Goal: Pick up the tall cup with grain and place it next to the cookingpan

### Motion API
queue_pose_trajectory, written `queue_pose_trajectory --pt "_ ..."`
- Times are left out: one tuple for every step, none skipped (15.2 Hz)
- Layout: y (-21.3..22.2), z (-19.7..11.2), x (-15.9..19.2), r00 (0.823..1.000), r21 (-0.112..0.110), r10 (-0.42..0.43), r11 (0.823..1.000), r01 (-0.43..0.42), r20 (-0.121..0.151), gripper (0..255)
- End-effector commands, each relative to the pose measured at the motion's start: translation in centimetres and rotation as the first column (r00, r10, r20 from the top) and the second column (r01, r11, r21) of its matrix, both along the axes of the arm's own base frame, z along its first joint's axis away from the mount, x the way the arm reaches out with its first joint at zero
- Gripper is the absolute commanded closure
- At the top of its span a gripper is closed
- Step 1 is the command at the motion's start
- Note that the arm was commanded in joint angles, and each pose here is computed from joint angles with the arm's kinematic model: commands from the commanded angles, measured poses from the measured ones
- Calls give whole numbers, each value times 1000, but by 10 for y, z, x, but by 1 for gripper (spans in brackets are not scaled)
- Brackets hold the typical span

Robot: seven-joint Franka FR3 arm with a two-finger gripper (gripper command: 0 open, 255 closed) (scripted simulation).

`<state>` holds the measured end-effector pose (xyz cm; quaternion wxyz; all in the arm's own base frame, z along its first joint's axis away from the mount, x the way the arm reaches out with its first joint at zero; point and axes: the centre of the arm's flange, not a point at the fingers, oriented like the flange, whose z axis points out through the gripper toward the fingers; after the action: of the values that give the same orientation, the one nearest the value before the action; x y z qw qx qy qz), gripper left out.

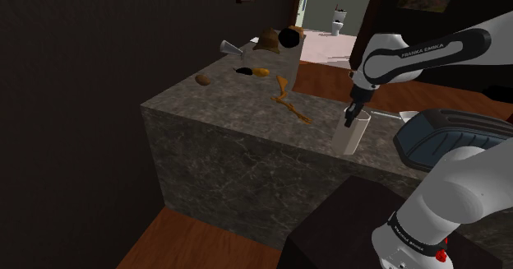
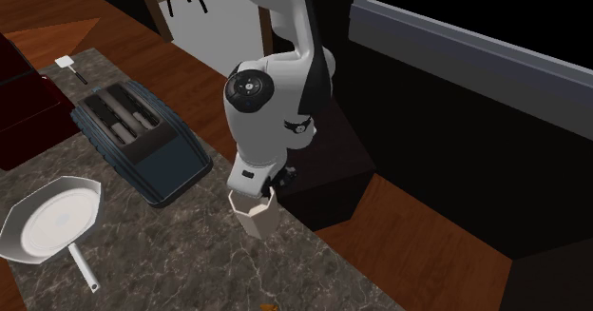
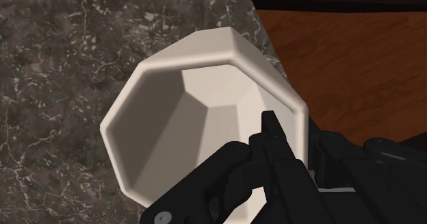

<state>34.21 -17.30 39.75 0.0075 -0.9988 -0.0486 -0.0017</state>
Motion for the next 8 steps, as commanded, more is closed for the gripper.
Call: queue_pose_trajectory --pt "1 10 0 1000 0 0 1000 0 0 255" --pt "1 15 0 1000 0 0 1000 0 0 255" --pt "1 20 0 1000 0 0 1000 0 0 255" --pt "1 26 0 1000 0 0 1000 0 0 255" --pt "1 31 0 1000 0 0 1000 0 0 255" --pt "1 36 0 1000 0 0 1000 0 0 255" --pt "1 41 0 1000 0 0 1000 0 0 255" --pt "1 47 0 1000 0 0 1000 0 0 255"
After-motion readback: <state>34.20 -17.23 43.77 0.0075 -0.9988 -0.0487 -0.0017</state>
